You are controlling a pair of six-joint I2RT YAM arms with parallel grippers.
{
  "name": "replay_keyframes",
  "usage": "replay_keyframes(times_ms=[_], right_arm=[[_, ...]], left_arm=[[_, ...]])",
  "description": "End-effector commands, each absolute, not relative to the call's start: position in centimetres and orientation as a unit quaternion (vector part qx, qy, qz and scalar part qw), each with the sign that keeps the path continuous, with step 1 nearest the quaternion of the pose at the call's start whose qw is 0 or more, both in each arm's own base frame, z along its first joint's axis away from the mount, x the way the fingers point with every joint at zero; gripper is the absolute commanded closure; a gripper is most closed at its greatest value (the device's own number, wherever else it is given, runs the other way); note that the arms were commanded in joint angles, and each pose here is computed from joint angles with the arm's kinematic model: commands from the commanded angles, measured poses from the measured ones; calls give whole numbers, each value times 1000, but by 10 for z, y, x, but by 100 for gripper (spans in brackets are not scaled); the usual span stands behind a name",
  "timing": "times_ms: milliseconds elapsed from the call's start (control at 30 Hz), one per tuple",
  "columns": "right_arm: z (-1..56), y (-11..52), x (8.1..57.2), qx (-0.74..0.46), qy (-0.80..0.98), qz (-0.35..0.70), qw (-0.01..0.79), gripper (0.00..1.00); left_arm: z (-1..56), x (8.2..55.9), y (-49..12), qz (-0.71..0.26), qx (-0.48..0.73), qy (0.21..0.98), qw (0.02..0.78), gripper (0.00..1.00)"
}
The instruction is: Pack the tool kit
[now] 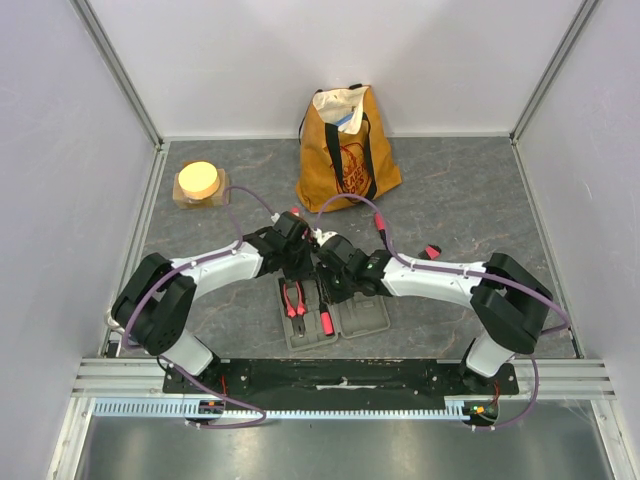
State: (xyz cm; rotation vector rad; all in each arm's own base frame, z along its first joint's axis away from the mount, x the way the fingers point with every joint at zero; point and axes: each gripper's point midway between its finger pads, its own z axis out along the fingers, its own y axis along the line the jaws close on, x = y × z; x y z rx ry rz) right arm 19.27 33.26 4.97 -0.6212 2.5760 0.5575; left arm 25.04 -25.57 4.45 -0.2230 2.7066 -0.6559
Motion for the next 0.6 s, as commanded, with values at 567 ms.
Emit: replay_keyframes(times_ms=[567], right_arm=[[42, 349, 179, -261, 913, 228, 215, 81]], left_arm=[[33, 253, -255, -178, -79, 966, 169, 91]])
